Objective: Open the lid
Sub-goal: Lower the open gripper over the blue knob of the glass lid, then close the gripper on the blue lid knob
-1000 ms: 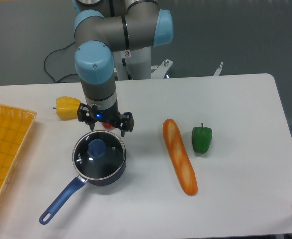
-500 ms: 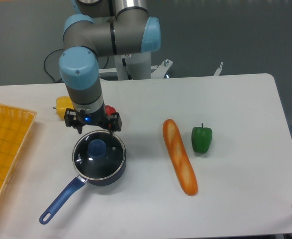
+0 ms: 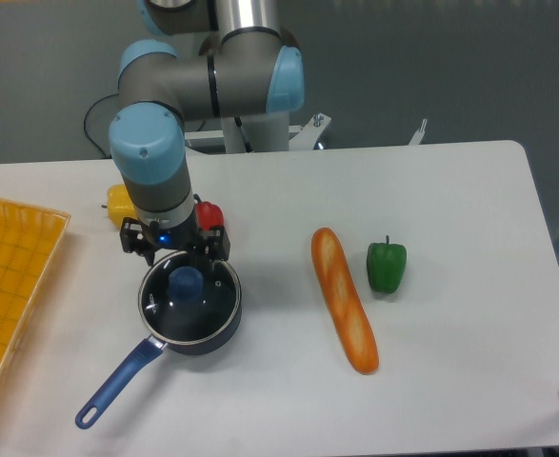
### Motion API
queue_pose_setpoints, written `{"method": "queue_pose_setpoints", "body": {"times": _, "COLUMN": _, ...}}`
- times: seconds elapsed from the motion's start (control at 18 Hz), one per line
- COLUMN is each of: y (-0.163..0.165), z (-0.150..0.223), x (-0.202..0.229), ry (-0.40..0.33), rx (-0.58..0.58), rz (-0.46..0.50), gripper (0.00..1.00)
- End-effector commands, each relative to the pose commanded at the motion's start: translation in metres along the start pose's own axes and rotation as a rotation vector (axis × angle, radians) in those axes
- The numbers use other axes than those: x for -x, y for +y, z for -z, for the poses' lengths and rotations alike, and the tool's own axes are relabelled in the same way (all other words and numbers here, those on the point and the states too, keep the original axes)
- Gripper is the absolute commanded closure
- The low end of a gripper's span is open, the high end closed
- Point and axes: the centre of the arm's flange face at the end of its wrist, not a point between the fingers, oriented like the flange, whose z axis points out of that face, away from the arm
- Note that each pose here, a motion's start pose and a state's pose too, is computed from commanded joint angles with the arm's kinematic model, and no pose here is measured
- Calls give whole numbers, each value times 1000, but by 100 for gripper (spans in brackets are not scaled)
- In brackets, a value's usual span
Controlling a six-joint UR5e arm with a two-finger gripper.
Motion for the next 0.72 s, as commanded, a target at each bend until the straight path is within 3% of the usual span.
{"method": "queue_pose_setpoints", "body": {"times": 0.72, "y": -12, "z": -29, "x": 4, "ry": 4, "rx": 45, "rz": 12, "gripper": 0}}
